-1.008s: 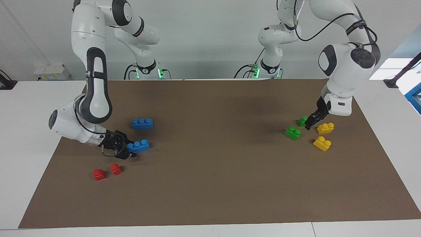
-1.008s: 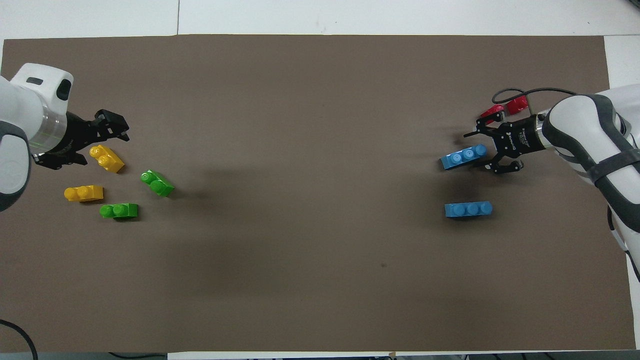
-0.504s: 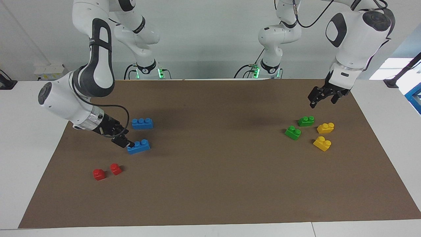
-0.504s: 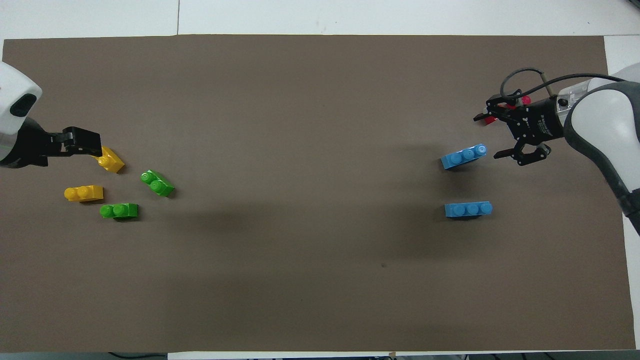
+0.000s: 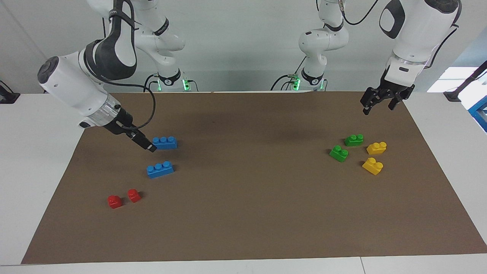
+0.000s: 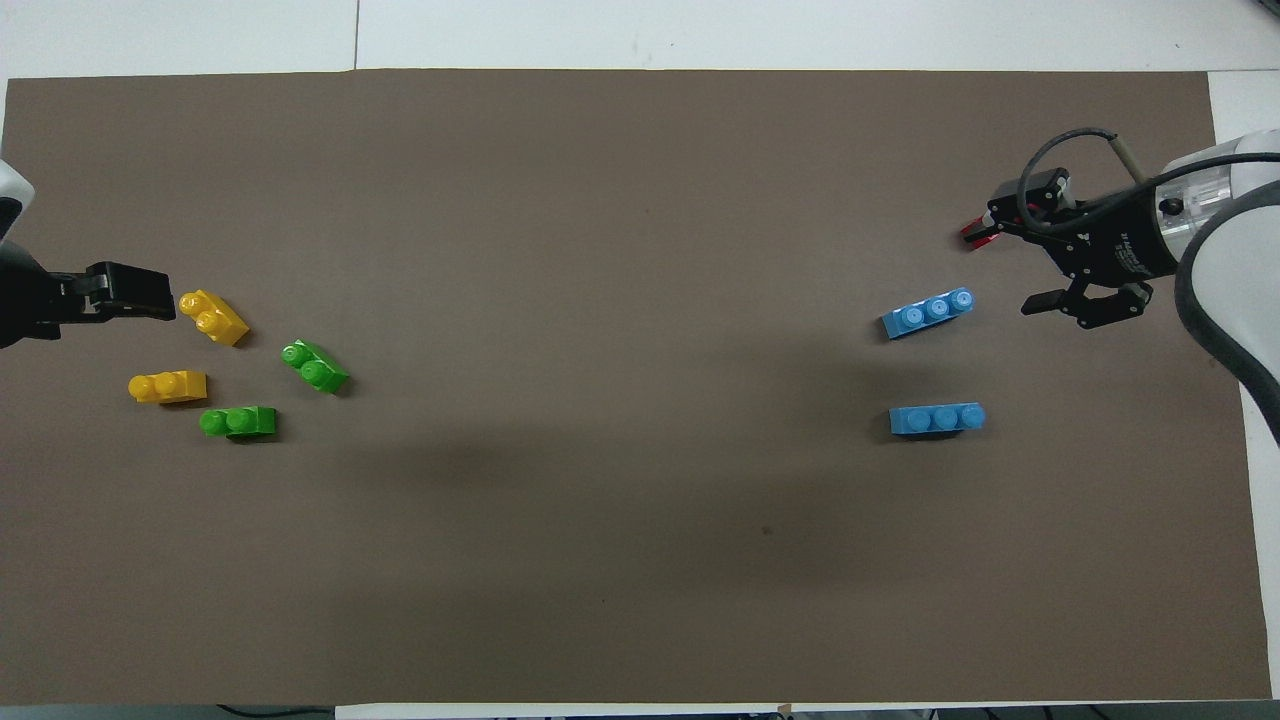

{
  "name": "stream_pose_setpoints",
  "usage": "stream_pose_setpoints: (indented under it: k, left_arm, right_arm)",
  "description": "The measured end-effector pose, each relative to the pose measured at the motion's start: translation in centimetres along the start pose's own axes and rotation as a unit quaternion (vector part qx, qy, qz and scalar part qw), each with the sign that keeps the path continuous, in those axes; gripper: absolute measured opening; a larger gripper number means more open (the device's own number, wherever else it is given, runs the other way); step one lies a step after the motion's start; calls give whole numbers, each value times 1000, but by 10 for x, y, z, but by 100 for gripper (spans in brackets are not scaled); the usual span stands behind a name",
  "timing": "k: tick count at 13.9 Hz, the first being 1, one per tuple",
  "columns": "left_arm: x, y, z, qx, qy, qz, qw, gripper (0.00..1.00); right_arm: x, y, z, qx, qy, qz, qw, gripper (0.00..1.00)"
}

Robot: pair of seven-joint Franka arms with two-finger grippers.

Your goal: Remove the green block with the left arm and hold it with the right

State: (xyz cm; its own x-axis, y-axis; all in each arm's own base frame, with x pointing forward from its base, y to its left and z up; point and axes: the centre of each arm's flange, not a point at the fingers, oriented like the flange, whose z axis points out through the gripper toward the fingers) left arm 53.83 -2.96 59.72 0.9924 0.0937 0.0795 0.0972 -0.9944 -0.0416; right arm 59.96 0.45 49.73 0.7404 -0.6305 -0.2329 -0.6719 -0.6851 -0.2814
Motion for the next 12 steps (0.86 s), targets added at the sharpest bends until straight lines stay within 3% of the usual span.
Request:
stream_pose_setpoints:
  k: [5,12]
  left_arm:
    - [-1,10,-15,-9,5,13,1000,100]
    - [5,9,-31,-22,-22,10,999,100]
  right_arm:
    - [-13,-1,-20,-24,22,-95,995,100]
    - [-18,3,-32,-59,33,-177,982,100]
